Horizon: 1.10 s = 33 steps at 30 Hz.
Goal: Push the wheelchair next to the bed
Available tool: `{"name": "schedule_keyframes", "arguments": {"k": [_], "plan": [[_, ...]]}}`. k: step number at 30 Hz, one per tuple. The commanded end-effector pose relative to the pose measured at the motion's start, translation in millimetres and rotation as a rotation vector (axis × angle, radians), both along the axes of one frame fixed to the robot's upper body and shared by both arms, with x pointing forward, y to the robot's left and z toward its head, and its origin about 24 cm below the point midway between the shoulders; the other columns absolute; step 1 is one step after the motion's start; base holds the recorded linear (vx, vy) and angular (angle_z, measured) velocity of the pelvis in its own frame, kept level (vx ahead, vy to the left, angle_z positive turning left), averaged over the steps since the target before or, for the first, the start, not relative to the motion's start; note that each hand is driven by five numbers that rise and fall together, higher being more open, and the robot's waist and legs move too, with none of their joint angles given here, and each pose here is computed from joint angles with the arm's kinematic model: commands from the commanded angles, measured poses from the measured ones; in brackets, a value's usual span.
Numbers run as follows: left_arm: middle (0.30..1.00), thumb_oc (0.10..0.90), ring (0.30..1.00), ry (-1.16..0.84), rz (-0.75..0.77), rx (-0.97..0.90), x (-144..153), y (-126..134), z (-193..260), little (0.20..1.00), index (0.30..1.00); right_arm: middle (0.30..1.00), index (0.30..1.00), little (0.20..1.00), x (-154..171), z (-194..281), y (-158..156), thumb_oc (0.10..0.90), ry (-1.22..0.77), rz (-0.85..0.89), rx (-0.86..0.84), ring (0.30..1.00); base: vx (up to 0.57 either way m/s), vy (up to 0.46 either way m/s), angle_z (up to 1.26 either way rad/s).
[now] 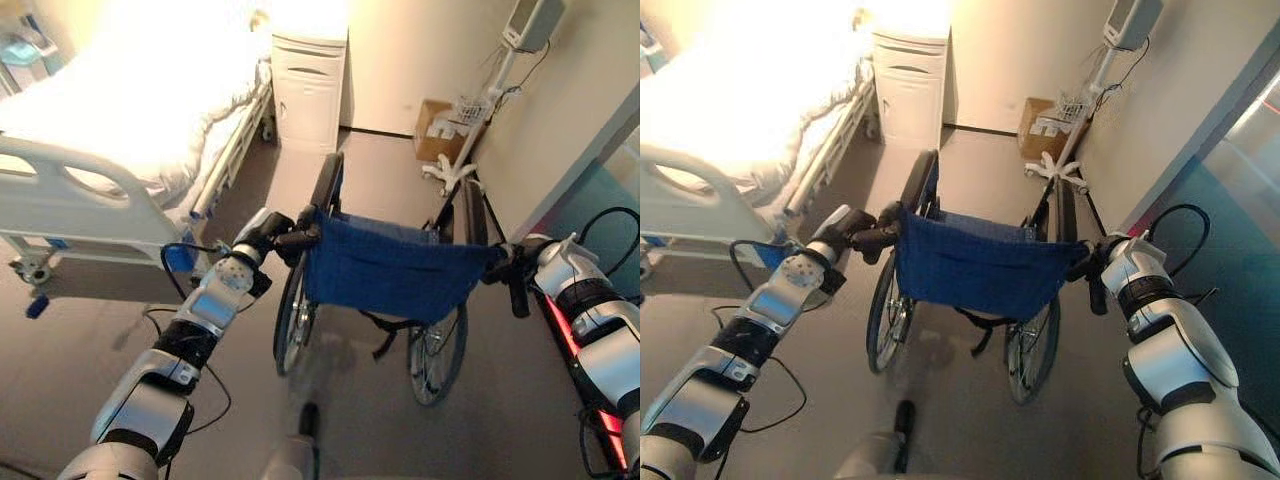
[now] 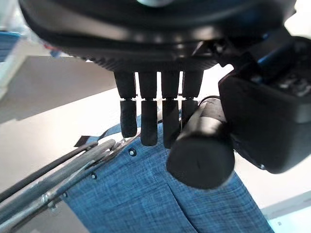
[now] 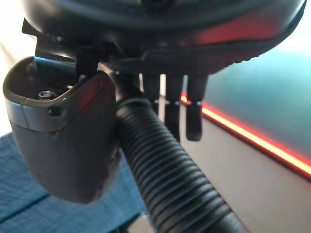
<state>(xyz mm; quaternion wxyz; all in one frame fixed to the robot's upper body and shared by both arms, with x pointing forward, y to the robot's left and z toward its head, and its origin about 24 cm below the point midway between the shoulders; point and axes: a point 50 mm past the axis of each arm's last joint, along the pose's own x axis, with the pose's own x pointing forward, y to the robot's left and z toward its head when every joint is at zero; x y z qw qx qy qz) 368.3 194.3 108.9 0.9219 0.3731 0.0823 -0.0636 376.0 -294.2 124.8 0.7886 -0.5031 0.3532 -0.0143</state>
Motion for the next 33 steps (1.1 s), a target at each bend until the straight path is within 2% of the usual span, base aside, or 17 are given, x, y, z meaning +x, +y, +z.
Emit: {"name": "schedule_keyframes", "arguments": {"k": [1, 7, 12, 17, 24, 33], "plan": [[0.3, 0.4, 0.3, 0.197, 0.122, 0.21, -12, 28, -49, 0.3, 0.3, 0.3, 0.3, 0.3, 35, 47, 157, 0.4, -0.286, 0.69, -0.044, 0.3, 0.18, 0.172, -0.01], [0.3, 0.4, 0.3, 0.209, 0.113, 0.201, -14, 15, -56, 0.3, 0.3, 0.3, 0.3, 0.3, 33, 41, 147, 0.4, -0.301, 0.69, -0.046, 0.3, 0.21, 0.171, 0.17], [0.3, 0.4, 0.3, 0.239, 0.112, 0.212, -23, 18, -67, 0.3, 0.3, 0.3, 0.3, 0.3, 29, 38, 146, 0.4, -0.286, 0.711, -0.04, 0.3, 0.32, -0.004, 0.44], [0.3, 0.4, 0.3, 0.223, 0.079, 0.243, -20, 26, -56, 0.3, 0.3, 0.3, 0.3, 0.3, 28, 42, 141, 0.4, -0.295, 0.69, -0.049, 0.3, 0.39, -0.335, -0.15], [0.3, 0.4, 0.3, 0.221, 0.017, 0.282, -26, 22, -66, 0.3, 0.3, 0.3, 0.3, 0.3, 28, 47, 128, 0.4, -0.279, 0.626, -0.049, 0.3, 0.45, -0.359, 0.96], [0.3, 0.4, 0.3, 0.164, 0.119, 0.213, -26, 27, -70, 0.3, 0.3, 0.3, 0.3, 0.3, 30, 65, 127, 0.4, -0.326, 0.65, -0.053, 0.3, 0.27, -0.199, 0.65]]}}
